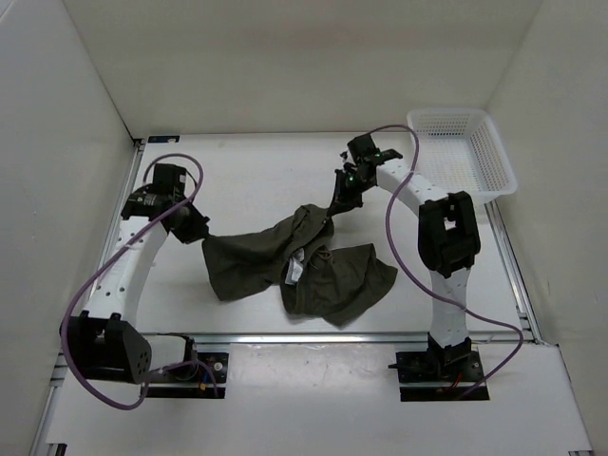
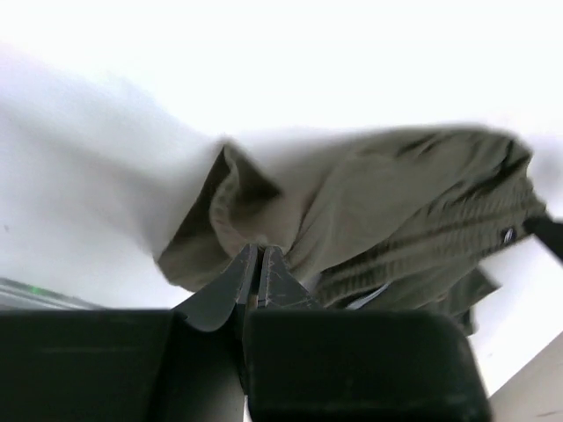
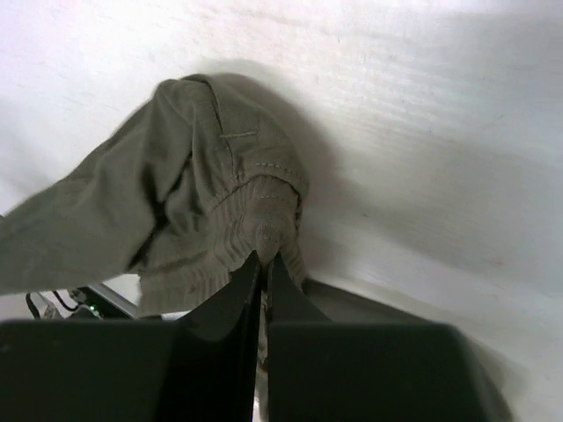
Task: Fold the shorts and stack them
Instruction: Flatten the shorts out
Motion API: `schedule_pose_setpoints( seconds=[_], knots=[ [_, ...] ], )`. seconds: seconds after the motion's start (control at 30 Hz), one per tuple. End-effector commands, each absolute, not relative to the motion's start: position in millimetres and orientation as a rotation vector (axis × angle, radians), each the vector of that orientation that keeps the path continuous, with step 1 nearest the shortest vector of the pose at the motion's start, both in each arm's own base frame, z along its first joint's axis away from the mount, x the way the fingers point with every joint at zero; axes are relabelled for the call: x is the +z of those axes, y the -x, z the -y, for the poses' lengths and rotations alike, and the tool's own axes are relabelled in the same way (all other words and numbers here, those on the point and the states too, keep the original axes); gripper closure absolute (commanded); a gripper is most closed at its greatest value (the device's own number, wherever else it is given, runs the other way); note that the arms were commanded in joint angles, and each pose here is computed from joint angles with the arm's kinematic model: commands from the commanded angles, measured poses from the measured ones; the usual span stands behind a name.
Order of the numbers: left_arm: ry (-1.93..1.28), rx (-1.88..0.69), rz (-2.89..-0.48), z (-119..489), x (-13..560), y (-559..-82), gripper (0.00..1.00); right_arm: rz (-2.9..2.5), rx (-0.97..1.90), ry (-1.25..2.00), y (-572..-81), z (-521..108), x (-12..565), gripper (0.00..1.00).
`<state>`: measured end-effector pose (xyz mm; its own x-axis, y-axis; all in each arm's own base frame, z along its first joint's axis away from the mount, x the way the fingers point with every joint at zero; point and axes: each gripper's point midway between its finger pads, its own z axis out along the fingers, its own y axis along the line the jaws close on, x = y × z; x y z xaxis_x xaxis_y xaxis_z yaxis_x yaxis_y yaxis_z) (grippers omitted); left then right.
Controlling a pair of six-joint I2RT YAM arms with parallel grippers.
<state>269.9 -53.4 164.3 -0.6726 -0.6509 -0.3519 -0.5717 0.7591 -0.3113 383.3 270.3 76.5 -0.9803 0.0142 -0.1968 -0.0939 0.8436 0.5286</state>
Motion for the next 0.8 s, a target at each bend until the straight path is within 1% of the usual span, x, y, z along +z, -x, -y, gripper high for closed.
schedule_pose_setpoints(
  seconds=[0.0,0.03,0.07,0.1,0.17,0.2,0.23,0.27,0.3,0.37,0.4,0.43,0.5,0.53,0.63,0.7,0.77],
  knots=[
    [0.895,-0.226,-2.401,32.4,207.2,-300.6,0.90,-2.608,0.801,0.111,-421.6,-252.7,168.2,1.00],
    [0.892,-0.239,-2.374,29.0,218.7,-310.4,0.90,-2.586,0.792,0.069,-431.7,-238.2,183.2,1.00],
    [0.883,-0.241,-2.321,19.9,243.2,-328.5,0.90,-2.537,0.789,0.066,-442.3,-231.1,202.2,1.00],
    [0.847,-0.277,-2.281,17.7,268.9,-346.4,0.90,-2.367,0.800,0.067,-470.9,-215.7,266.1,1.00],
    [0.788,-0.297,-2.193,7.7,303.0,-380.8,0.90,-2.268,0.813,0.111,-483.7,-206.6,303.0,1.00],
    [0.793,-0.298,-2.166,2.4,312.7,-391.9,0.90,-2.144,0.829,0.164,-485.2,-209.3,349.3,1.00],
    [0.785,-0.301,-2.156,-1.9,320.1,-400.6,0.90,-2.087,0.826,0.178,-486.7,-202.3,369.5,1.00],
    [0.791,-0.312,-2.100,-13.0,342.3,-416.4,0.90,-2.052,0.815,0.167,-491.5,-193.6,381.1,1.00],
    [0.777,-0.348,-2.077,-12.8,355.8,-421.3,0.90,-1.996,0.838,0.193,-491.8,-193.0,397.5,1.00],
    [0.773,-0.364,-2.002,-24.6,384.4,-426.3,0.90,-1.843,0.833,0.212,-484.8,-178.8,448.0,1.00],
    [0.730,-0.378,-1.918,-27.7,419.8,-423.4,0.90,-1.793,0.833,0.227,-480.6,-174.8,463.4,1.00],
    [0.719,-0.386,-1.880,-30.6,434.7,-421.0,0.90,-1.729,0.826,0.245,-465.3,-172.6,488.6,1.00],
    [0.679,-0.410,-1.800,-37.9,468.2,-407.0,0.90,-1.661,0.792,0.271,-450.2,-164.5,513.4,1.00],
    [0.667,-0.411,-1.777,-36.7,478.1,-401.3,0.90,-1.625,0.779,0.289,-433.4,-161.8,529.1,1.00],
    [0.619,-0.408,-1.705,-30.9,508.1,-372.9,0.90,-1.592,0.778,0.363,-397.8,-161.9,541.6,1.00],
    [0.604,-0.395,-1.678,-31.3,517.7,-357.6,0.90,-1.619,0.759,0.395,-381.8,-159.5,533.9,1.00],
    [0.587,-0.391,-1.626,-28.8,534.8,-333.0,0.90,-1.640,0.756,0.428,-355.2,-159.6,528.3,1.00]
  ],
)
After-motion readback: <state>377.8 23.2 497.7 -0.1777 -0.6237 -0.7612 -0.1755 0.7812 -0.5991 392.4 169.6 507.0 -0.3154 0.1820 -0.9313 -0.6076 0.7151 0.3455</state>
